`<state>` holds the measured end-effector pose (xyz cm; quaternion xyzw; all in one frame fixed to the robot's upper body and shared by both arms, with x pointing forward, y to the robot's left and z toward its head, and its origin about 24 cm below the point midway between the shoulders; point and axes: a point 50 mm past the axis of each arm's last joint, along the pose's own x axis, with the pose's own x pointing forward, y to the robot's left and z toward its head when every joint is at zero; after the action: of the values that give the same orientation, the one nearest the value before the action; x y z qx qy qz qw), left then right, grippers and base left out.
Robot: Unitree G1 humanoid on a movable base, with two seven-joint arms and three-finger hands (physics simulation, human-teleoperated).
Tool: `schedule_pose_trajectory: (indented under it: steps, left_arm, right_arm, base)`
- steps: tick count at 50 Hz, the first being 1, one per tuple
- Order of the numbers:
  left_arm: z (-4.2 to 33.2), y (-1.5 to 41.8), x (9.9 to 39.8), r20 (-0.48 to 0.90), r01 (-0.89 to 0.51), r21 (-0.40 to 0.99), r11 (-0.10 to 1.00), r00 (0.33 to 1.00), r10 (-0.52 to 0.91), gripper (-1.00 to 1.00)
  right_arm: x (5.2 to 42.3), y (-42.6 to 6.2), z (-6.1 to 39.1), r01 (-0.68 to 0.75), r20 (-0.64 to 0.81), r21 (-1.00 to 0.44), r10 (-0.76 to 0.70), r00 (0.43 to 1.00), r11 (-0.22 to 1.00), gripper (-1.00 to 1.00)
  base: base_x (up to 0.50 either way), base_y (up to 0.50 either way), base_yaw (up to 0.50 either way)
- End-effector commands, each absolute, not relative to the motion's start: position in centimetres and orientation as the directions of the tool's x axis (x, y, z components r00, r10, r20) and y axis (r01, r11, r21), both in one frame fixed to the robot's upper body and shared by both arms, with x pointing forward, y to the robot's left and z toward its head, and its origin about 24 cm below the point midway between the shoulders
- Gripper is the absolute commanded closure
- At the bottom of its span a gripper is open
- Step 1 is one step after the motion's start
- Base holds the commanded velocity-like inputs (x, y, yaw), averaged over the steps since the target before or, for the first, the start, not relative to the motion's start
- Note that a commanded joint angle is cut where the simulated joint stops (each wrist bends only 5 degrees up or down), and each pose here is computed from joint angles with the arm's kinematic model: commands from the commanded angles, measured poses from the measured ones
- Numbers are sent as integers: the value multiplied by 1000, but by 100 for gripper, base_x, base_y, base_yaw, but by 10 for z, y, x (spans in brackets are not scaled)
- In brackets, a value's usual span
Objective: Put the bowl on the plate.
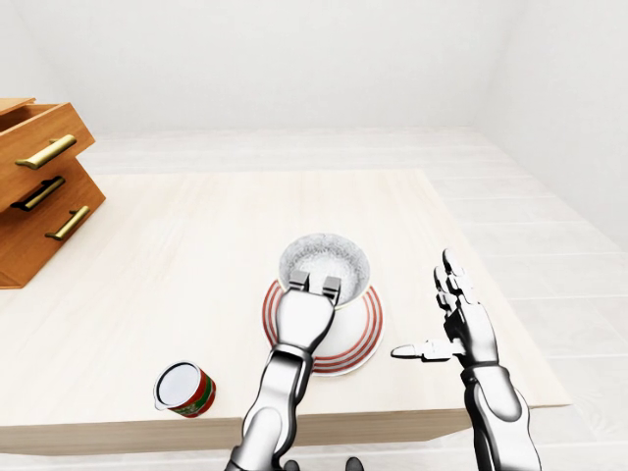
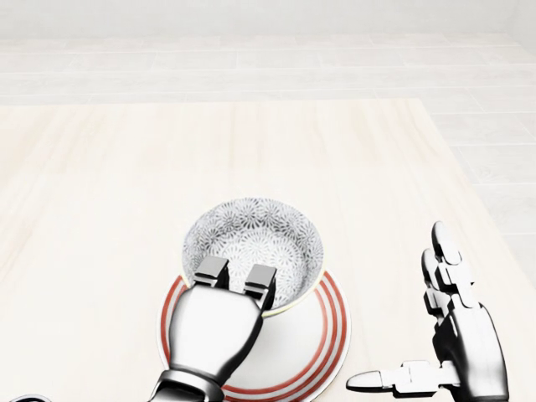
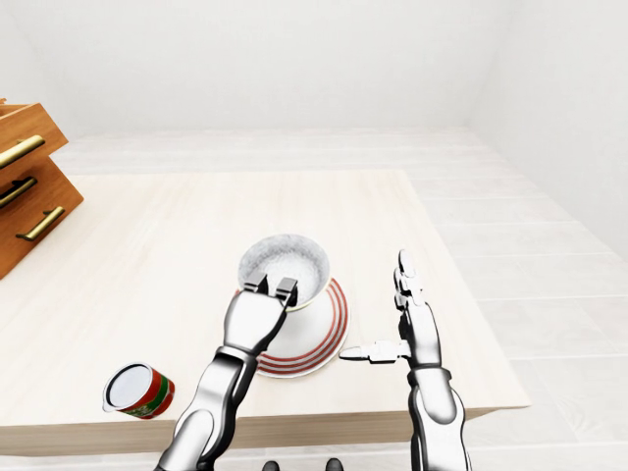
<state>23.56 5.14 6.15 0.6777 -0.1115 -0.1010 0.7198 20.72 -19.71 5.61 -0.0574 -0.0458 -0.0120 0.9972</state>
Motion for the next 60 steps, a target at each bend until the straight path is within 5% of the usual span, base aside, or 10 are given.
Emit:
schedule_pose_trajectory:
  steps: [1,60]
  left_arm:
    - [60,49,228,63,-62,998,12,949,-307,100]
    - [46,55,202,68,-58,998,39,940,-335,100]
  right_arm:
    - [207,-197,55,33,90,-112,-23,996,993,-100]
    - [206,-196,56,34,91,-123,-23,996,992,-100]
  base:
    - [0,0,0]
    - [0,0,0]
